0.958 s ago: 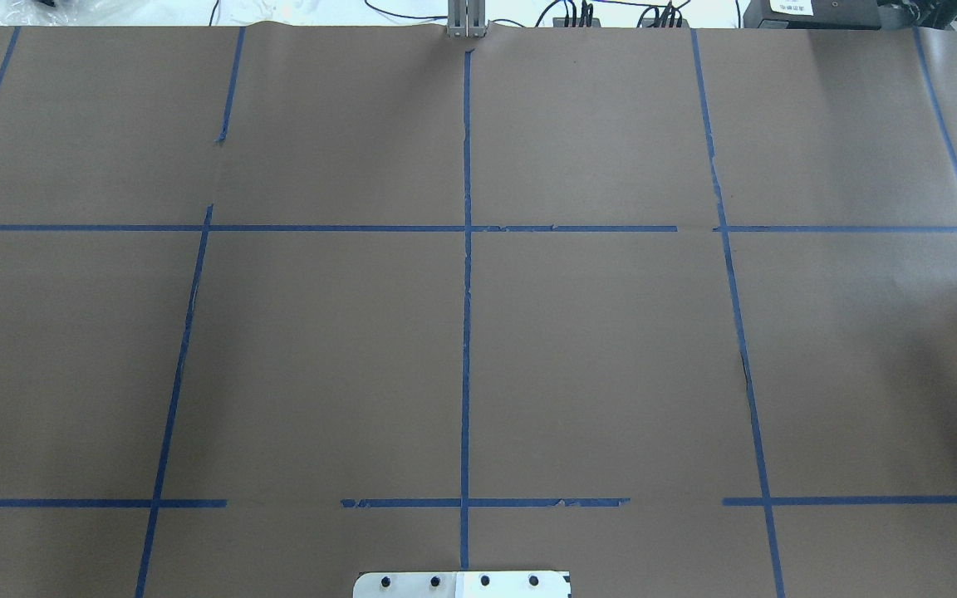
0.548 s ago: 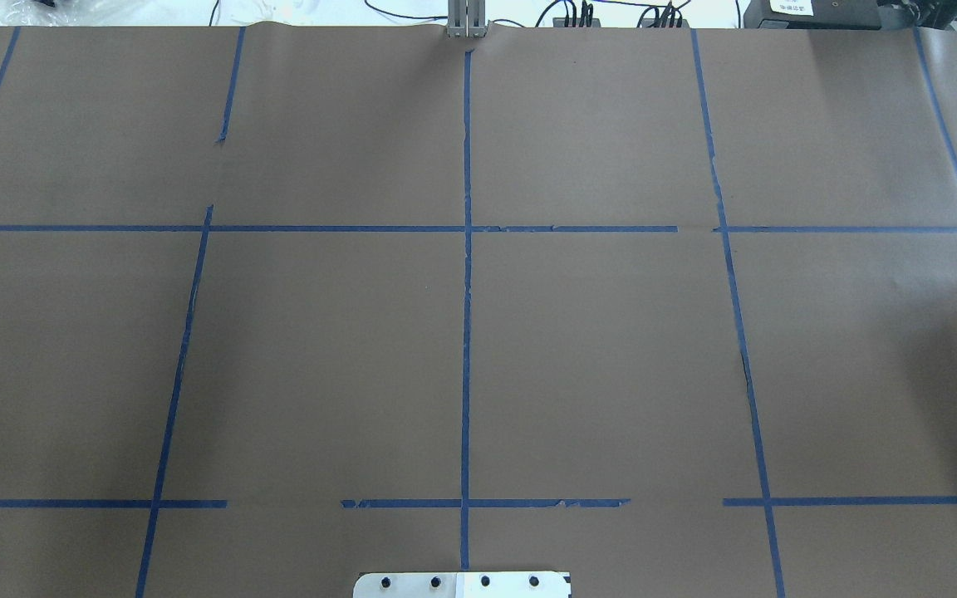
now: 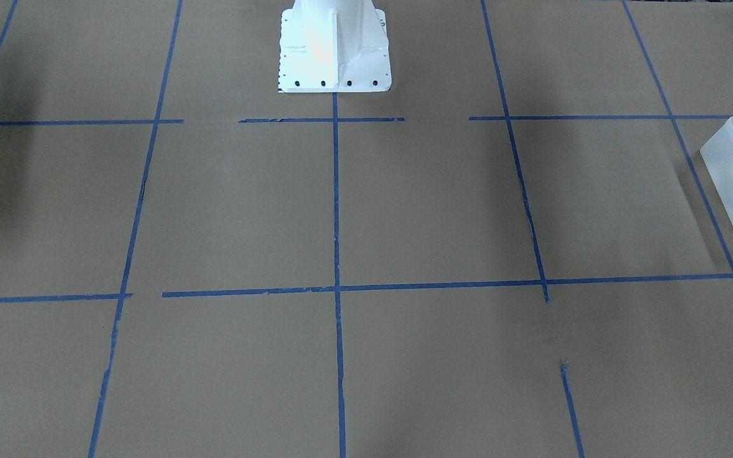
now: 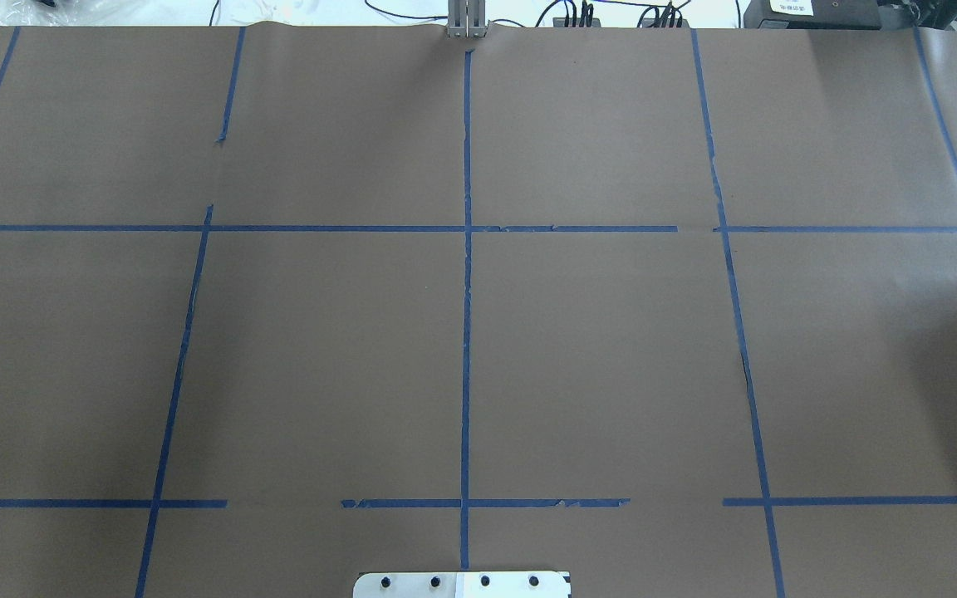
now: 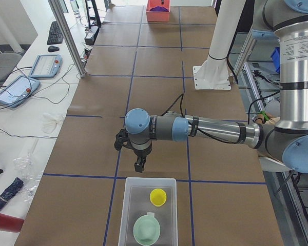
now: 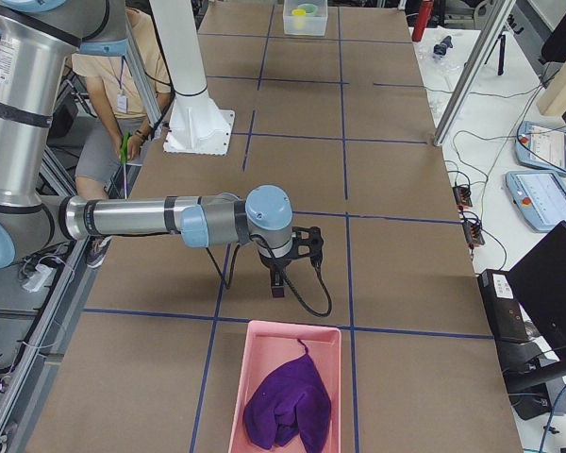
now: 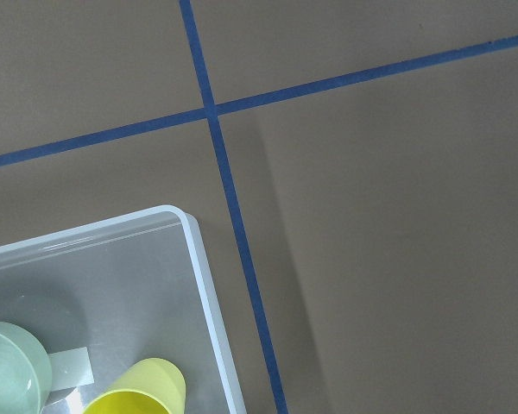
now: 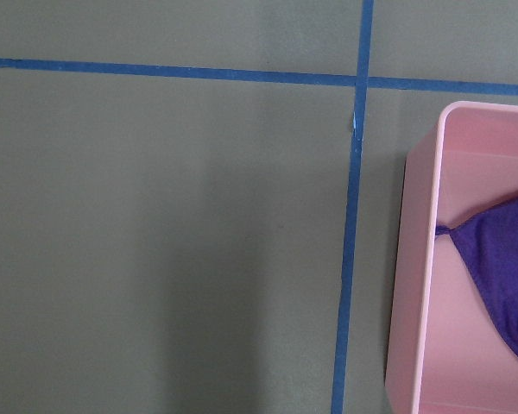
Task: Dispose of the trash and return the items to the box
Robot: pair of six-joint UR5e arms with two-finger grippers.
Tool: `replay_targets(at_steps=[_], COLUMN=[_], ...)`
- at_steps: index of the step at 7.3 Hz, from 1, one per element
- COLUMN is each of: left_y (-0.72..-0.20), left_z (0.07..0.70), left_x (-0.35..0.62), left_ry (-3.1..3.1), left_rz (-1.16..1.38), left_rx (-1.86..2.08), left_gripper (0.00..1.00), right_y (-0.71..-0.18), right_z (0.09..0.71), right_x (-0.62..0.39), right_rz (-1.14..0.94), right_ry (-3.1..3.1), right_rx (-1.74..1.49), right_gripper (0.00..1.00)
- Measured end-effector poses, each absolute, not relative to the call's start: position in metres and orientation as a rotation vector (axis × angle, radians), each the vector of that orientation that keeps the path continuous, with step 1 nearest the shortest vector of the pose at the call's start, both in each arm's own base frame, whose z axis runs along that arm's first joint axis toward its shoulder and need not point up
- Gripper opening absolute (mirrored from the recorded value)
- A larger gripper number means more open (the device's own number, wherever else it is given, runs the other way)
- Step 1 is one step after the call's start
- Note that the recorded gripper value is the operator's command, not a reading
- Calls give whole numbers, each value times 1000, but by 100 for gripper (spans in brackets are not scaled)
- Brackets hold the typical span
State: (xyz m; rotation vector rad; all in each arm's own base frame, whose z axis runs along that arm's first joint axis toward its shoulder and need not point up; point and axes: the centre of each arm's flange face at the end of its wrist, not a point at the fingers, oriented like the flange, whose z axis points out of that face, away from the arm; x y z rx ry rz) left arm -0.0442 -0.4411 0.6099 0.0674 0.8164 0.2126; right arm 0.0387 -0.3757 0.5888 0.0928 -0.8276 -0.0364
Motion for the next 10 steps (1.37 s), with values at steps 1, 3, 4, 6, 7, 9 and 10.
replay_targets(at_steps=[1, 3, 4, 6, 7, 9, 10], left_y=[-441, -439, -430, -411, -408, -402, -401], left_z=[621, 624, 623, 625, 625, 629, 631], left_x=[-45, -67, -88, -112, -115, -116, -116], left_ry=[818, 812, 807, 798, 796, 797, 797], left_rz=[200, 152, 107, 51, 43, 35, 34], left_rx=[45, 64, 85, 103, 104, 97, 93], left_gripper=[100, 100, 100, 100, 100, 100, 100], right_y=[-376, -377, -377, -379, -383, -392, -396], right_z=[589, 589, 589, 589, 588, 586, 587], right_x=[39, 39, 39, 39, 40, 40, 40], right_rz=[-35, -34, -33, -37, -42, -53, -54], right_ry=[-822, -821, -820, -817, -807, -790, -788], right_rx=[95, 95, 95, 98, 106, 118, 119], right_gripper=[100, 100, 100, 100, 100, 100, 100])
